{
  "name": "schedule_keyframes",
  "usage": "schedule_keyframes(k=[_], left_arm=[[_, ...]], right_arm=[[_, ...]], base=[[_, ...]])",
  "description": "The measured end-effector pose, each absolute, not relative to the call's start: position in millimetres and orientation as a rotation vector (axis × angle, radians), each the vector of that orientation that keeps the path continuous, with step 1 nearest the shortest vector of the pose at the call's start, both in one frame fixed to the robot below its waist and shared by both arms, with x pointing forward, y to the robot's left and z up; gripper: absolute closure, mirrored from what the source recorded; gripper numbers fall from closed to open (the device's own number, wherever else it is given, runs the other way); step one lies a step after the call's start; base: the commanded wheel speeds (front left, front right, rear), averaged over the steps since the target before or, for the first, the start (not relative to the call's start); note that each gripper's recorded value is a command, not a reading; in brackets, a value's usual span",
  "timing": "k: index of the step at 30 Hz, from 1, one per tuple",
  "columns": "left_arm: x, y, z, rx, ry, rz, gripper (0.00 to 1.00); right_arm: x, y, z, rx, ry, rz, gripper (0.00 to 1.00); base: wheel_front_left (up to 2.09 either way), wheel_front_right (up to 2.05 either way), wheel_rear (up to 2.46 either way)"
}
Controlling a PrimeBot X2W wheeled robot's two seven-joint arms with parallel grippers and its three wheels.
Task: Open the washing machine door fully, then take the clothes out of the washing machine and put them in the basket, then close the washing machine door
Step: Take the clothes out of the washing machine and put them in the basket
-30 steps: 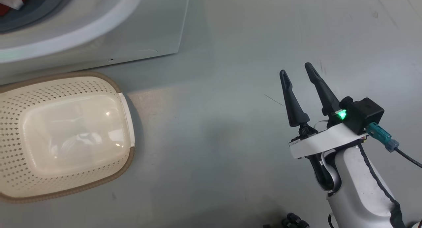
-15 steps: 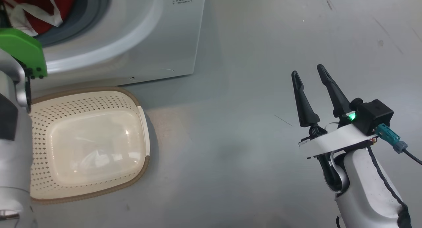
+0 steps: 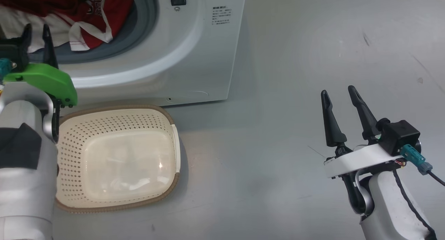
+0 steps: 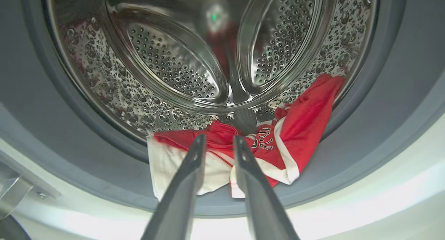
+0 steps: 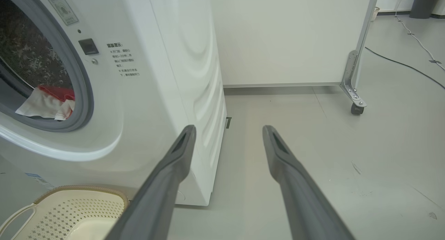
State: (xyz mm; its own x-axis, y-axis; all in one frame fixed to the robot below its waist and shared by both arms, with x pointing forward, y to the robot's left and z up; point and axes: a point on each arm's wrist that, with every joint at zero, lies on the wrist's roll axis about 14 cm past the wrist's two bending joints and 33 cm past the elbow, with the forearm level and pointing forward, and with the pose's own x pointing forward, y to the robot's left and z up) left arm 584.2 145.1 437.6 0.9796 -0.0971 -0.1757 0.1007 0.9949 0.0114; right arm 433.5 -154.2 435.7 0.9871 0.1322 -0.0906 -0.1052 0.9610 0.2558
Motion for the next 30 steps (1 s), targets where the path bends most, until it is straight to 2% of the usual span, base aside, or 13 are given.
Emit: schedule_keyframes(k=[6, 14, 30], left_arm=[[563.6, 167.7, 432.1, -0.002, 0.183, -0.050, 0.00], [542.8, 162.9, 416.1, -0.032, 0.207, -0.068, 0.00], [538.0, 155.9, 423.3, -0.039, 0.146, -0.093, 0.00]], right_arm=[[435.1, -141.0, 444.6, 0.258, 0.085, 0.158, 0.00], [429.8, -139.6, 441.7, 0.261, 0.097, 0.160, 0.00], [429.4, -140.5, 439.4, 0.264, 0.101, 0.154, 0.00]], base=[[0.00, 0.00, 0.00], [0.00, 0.00, 0.00], [0.00, 0.00, 0.00]])
